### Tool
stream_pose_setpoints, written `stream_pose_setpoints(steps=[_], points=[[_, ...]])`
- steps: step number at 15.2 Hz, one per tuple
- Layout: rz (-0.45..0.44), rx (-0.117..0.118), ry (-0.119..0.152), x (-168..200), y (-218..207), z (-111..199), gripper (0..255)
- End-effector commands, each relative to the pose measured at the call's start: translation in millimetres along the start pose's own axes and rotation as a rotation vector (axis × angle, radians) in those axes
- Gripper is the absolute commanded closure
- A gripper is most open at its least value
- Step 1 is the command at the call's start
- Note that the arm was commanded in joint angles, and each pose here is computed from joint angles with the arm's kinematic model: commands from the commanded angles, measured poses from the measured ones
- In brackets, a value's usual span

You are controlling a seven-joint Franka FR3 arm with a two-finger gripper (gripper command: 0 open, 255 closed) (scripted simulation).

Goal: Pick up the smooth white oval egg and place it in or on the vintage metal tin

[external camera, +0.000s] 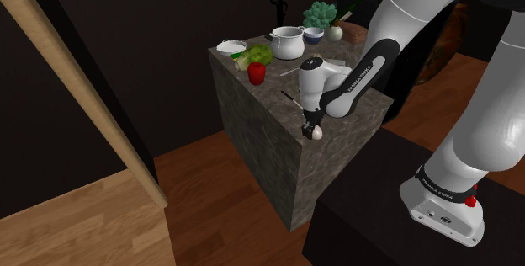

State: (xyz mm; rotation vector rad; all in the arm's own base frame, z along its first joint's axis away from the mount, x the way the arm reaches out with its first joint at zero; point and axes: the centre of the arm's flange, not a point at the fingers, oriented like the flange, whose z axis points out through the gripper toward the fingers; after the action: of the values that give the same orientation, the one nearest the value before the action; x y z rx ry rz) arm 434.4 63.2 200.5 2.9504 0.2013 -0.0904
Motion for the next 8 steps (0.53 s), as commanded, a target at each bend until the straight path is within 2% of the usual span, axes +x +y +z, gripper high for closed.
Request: stream_pose_setpoints(steps=[1,5,8], points=[[0.000,0.000,-0.001,-0.1,0.0,0.2,255],[0.000,0.000,-0.001,-0.1,0.2,0.2,255],[0.000,0.000,-0.001,-1.3,3.0,-15.4,255]])
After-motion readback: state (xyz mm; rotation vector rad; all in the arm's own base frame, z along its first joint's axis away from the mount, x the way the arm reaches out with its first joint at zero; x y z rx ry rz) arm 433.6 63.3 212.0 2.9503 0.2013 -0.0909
